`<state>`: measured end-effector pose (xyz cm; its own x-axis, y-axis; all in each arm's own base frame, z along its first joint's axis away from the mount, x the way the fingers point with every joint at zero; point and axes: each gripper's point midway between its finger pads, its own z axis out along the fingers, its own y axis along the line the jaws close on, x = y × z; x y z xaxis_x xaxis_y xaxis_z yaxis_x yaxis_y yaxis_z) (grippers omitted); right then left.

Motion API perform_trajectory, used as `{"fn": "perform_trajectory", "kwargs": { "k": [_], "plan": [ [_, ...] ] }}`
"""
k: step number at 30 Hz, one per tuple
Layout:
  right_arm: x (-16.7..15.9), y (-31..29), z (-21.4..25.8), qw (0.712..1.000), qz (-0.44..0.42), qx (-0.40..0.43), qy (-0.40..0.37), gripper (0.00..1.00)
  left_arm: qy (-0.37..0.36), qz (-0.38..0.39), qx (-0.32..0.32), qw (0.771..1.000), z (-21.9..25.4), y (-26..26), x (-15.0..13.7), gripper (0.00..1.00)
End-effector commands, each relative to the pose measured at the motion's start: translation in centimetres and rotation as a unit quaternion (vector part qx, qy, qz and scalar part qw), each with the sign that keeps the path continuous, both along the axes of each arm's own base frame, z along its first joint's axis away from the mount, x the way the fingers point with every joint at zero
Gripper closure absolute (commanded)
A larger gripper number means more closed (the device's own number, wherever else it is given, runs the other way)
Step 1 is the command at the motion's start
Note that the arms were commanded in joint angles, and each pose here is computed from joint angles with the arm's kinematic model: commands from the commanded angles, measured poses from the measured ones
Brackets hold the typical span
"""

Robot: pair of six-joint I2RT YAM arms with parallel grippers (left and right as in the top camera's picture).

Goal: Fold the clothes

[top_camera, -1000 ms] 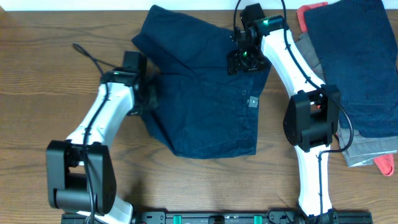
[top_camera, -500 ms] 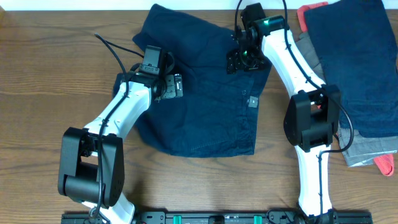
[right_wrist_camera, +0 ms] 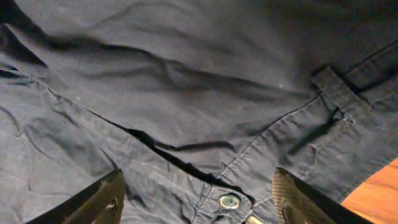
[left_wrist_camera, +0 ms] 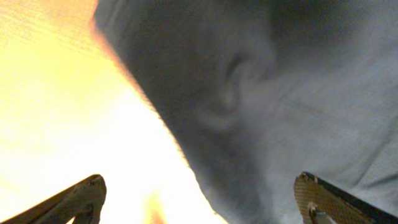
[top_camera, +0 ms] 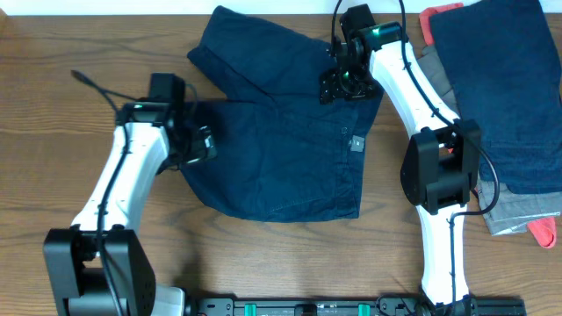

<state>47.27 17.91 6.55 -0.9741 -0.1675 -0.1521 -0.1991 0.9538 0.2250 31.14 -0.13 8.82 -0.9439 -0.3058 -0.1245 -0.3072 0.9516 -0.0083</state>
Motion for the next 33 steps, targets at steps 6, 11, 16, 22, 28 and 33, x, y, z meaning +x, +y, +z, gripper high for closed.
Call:
{"fn": "perform_trajectory", "kwargs": {
  "k": [6, 11, 16, 22, 28, 33],
  "plan": [
    [0.2, -0.2, 1.1, 1.000, 0.009, 0.000, -0.015, 0.23, 0.081, 0.049, 0.001, 0.995, -3.4, 2.6, -4.9, 0.01],
    [0.2, -0.2, 1.1, 1.000, 0.011, 0.000, -0.016, 0.22, 0.058, 0.039, -0.037, 0.997, -6.1, 1.4, -4.7, 0.05],
    [0.1, -0.2, 1.1, 1.000, 0.011, 0.000, -0.015, 0.22, 0.024, 0.038, -0.050, 0.998, -7.8, 0.9, -3.9, 0.13],
    [-0.1, -0.2, 1.1, 1.000, 0.014, -0.002, -0.012, 0.22, -0.001, 0.036, -0.054, 0.998, -7.1, 0.9, -3.1, 0.14],
    [-0.1, -0.3, 1.0, 1.000, 0.014, -0.002, -0.011, 0.21, -0.070, 0.030, -0.055, 0.996, -3.5, 1.2, -2.0, 0.14],
    [-0.2, -0.3, 1.0, 1.000, 0.014, -0.003, -0.009, 0.21, -0.117, 0.073, -0.049, 0.989, -0.3, 3.6, -2.6, 0.18]
  ]
}}
